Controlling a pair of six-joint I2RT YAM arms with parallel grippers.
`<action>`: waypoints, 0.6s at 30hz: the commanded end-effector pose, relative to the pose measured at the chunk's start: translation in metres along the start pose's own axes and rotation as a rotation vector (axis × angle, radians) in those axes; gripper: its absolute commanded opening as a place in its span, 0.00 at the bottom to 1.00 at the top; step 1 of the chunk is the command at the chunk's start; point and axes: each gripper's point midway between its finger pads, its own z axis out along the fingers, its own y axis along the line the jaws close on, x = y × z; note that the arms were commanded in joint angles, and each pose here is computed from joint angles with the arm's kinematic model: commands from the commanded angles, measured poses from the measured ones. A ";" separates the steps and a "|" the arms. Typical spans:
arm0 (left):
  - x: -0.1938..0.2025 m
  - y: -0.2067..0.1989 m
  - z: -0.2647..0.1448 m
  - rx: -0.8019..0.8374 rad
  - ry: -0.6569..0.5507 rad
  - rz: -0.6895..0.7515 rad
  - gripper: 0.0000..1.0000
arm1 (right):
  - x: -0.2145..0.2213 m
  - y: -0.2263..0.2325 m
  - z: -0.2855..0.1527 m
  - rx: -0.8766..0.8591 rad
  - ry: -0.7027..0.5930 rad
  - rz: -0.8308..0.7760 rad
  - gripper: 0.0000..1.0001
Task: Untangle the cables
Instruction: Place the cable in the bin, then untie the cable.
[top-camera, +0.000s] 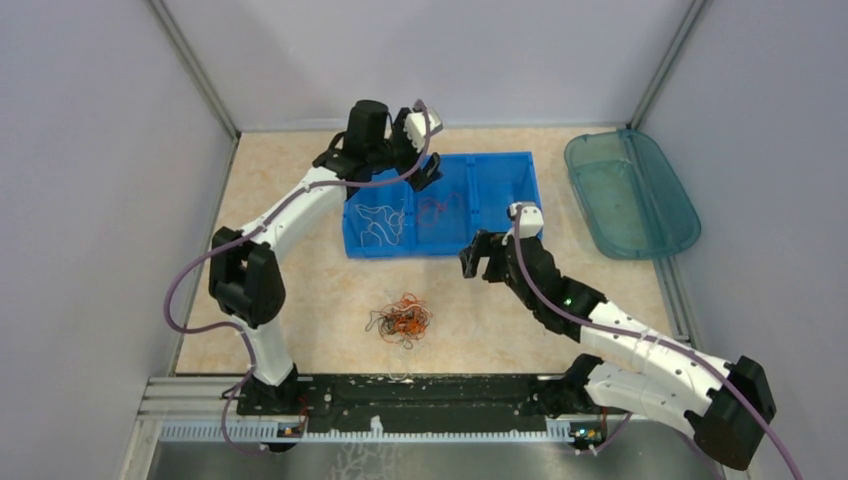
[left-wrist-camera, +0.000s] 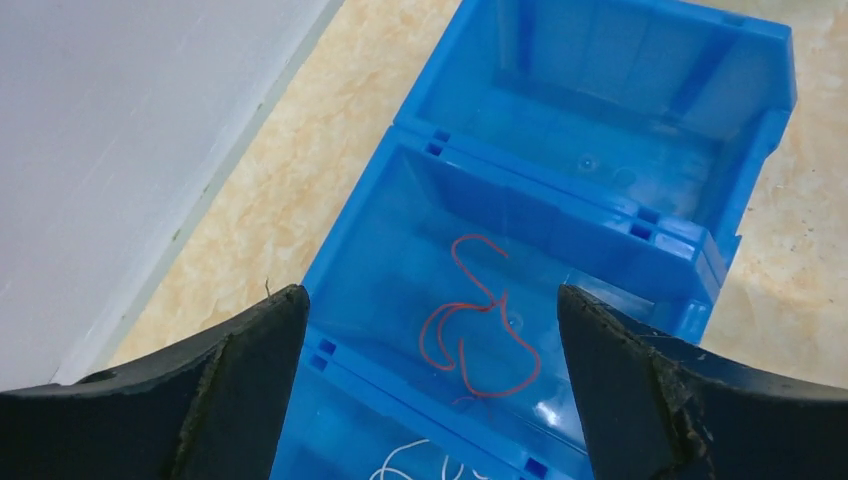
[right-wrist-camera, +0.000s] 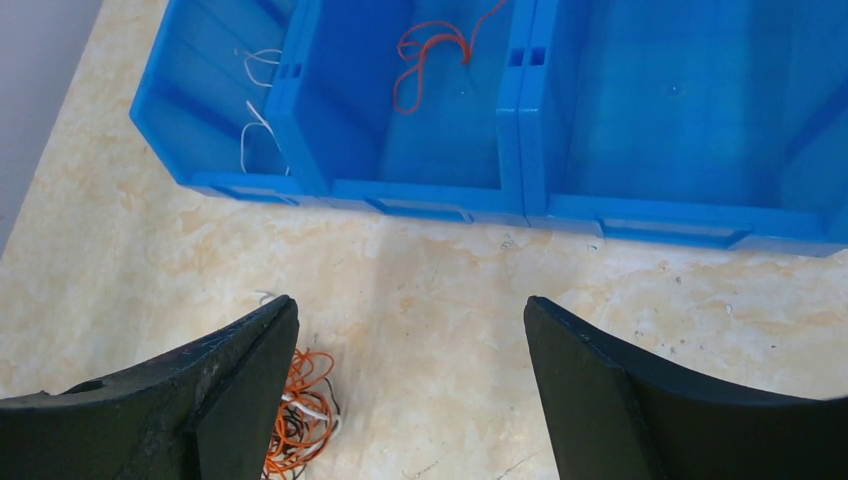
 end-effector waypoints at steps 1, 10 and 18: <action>-0.023 -0.002 -0.014 0.020 0.021 -0.005 1.00 | -0.024 0.014 -0.001 -0.040 -0.045 0.017 0.84; -0.050 -0.028 -0.061 0.100 0.051 -0.101 1.00 | -0.023 0.017 0.000 -0.053 -0.026 0.012 0.86; -0.031 -0.048 -0.110 0.129 0.129 -0.055 1.00 | -0.018 0.022 0.001 -0.097 0.003 0.017 0.85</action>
